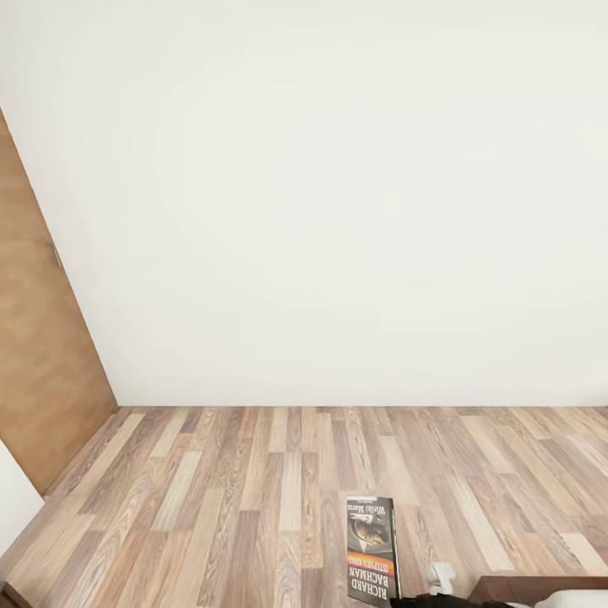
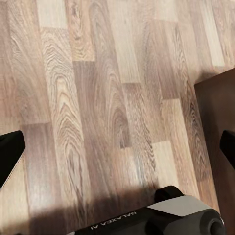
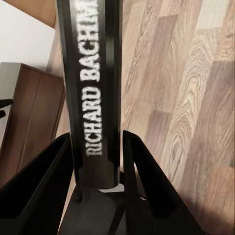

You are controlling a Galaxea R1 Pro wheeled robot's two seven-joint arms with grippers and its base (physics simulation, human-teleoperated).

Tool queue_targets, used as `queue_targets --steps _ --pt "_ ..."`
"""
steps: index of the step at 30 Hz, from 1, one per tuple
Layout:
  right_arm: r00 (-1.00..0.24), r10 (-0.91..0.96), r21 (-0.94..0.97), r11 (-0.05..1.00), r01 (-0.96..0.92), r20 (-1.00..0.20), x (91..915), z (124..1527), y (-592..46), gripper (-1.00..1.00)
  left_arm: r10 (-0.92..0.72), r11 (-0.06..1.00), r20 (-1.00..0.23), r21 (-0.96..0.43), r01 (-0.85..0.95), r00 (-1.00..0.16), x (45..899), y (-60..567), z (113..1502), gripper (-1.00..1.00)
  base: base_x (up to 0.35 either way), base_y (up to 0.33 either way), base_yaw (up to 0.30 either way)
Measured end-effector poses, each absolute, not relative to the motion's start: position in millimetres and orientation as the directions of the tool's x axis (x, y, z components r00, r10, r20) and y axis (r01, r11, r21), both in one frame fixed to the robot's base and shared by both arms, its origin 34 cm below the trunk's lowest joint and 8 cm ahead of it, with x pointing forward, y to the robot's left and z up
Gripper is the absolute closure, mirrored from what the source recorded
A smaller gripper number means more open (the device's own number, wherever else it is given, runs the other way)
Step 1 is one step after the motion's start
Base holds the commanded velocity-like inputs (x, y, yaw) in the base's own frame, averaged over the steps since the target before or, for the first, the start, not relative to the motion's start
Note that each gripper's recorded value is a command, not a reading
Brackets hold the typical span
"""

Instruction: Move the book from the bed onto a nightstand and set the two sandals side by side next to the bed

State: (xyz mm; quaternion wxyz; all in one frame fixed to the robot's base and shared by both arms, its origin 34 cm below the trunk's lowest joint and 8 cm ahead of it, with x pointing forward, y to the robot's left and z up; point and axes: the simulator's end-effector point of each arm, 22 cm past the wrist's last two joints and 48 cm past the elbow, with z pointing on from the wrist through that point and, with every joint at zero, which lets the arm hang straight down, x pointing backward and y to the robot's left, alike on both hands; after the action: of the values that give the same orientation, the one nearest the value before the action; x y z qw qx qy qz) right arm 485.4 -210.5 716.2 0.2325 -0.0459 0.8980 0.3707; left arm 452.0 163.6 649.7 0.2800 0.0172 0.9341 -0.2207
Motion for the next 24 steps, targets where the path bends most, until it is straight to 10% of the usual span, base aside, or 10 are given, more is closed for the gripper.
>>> queue_targets --steps 24 --pt "-0.888 0.089 0.643 0.723 -0.254 -0.451 485.1 715.5 -210.8 1.0 -0.091 0.902 -0.531 -0.403 0.156 -0.843 452.0 163.6 649.7 -1.0 0.327 0.0 0.0"
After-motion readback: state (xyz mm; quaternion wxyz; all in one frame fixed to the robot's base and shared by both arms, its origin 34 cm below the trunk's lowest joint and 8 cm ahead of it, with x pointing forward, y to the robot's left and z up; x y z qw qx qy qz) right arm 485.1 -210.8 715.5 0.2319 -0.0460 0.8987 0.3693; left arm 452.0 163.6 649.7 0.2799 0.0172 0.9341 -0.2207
